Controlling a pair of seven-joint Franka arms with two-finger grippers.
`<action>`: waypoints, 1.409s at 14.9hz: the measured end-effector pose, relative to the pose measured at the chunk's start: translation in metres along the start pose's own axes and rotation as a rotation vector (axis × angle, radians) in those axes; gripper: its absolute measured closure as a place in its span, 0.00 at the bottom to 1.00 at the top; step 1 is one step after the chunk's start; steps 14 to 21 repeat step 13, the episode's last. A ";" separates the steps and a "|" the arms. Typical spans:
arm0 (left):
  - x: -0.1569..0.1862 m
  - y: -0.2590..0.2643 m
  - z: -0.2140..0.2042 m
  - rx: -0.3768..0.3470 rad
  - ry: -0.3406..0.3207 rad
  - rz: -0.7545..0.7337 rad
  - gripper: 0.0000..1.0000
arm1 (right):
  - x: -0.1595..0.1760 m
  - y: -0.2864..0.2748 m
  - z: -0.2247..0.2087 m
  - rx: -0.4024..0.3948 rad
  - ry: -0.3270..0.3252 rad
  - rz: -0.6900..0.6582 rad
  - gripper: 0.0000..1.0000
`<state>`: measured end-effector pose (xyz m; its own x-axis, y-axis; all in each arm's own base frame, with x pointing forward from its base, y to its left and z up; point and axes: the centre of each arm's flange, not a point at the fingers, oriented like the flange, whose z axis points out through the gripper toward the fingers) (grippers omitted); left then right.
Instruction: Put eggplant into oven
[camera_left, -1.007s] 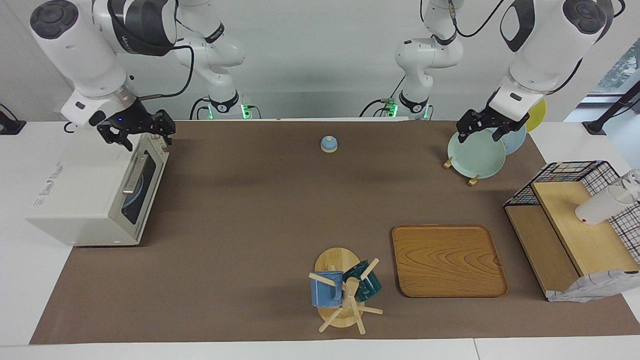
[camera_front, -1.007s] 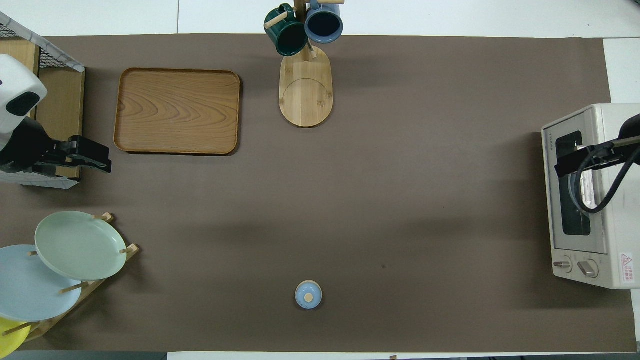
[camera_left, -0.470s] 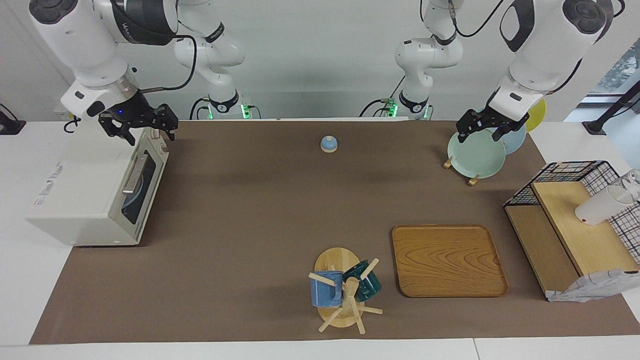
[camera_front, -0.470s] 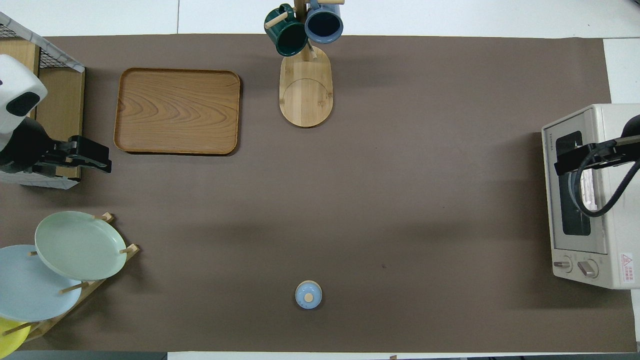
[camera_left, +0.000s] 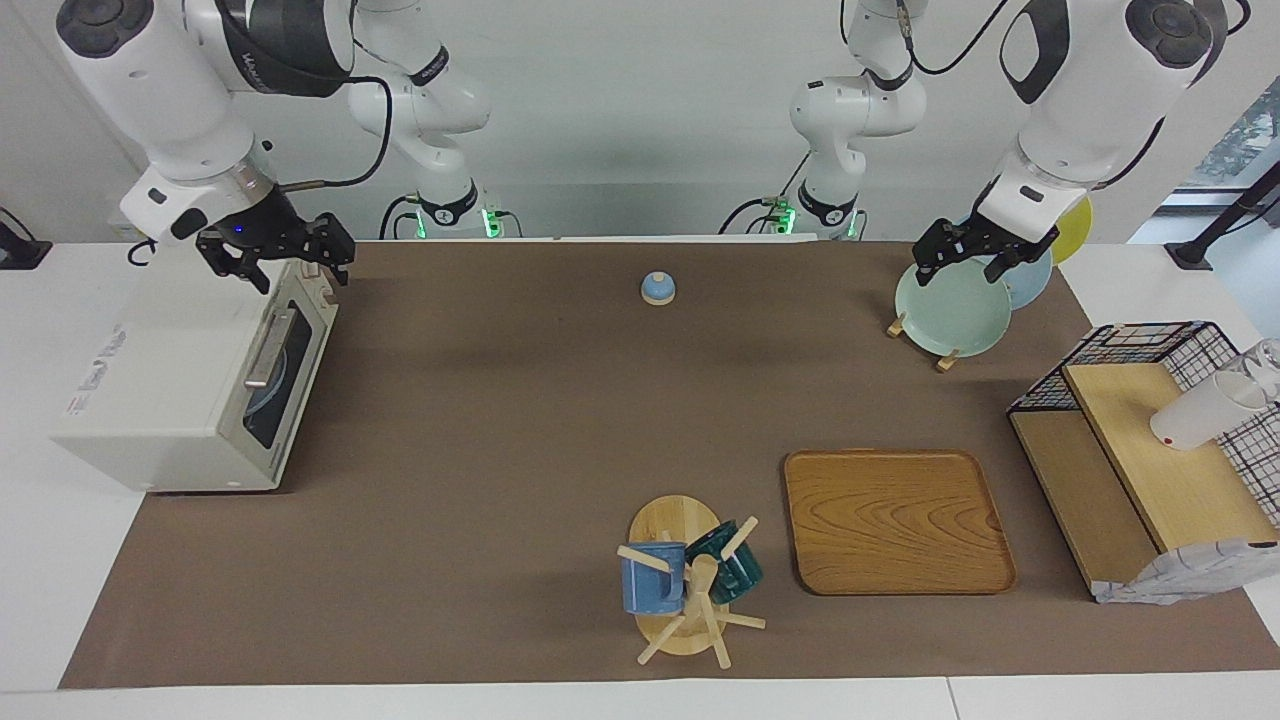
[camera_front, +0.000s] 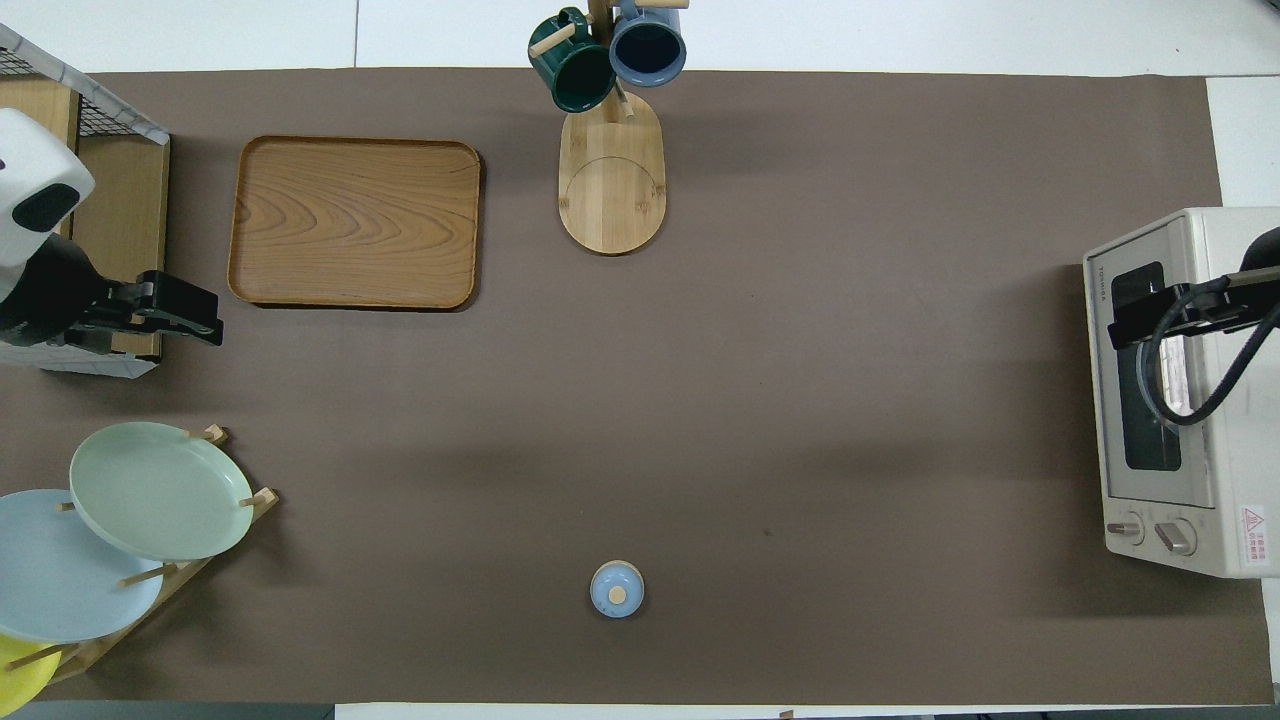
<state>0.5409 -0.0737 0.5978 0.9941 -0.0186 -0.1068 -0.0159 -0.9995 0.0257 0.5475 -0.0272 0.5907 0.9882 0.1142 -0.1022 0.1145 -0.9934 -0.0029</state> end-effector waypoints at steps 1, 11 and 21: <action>0.000 0.000 0.000 0.000 0.000 0.000 0.00 | 0.000 0.000 0.000 0.000 0.000 0.000 0.00; 0.000 0.000 0.000 0.000 0.000 0.000 0.00 | 0.001 -0.009 -0.006 0.005 0.012 -0.012 0.00; 0.000 0.000 0.000 0.000 0.000 0.000 0.00 | 0.000 -0.008 -0.006 0.005 0.013 -0.011 0.00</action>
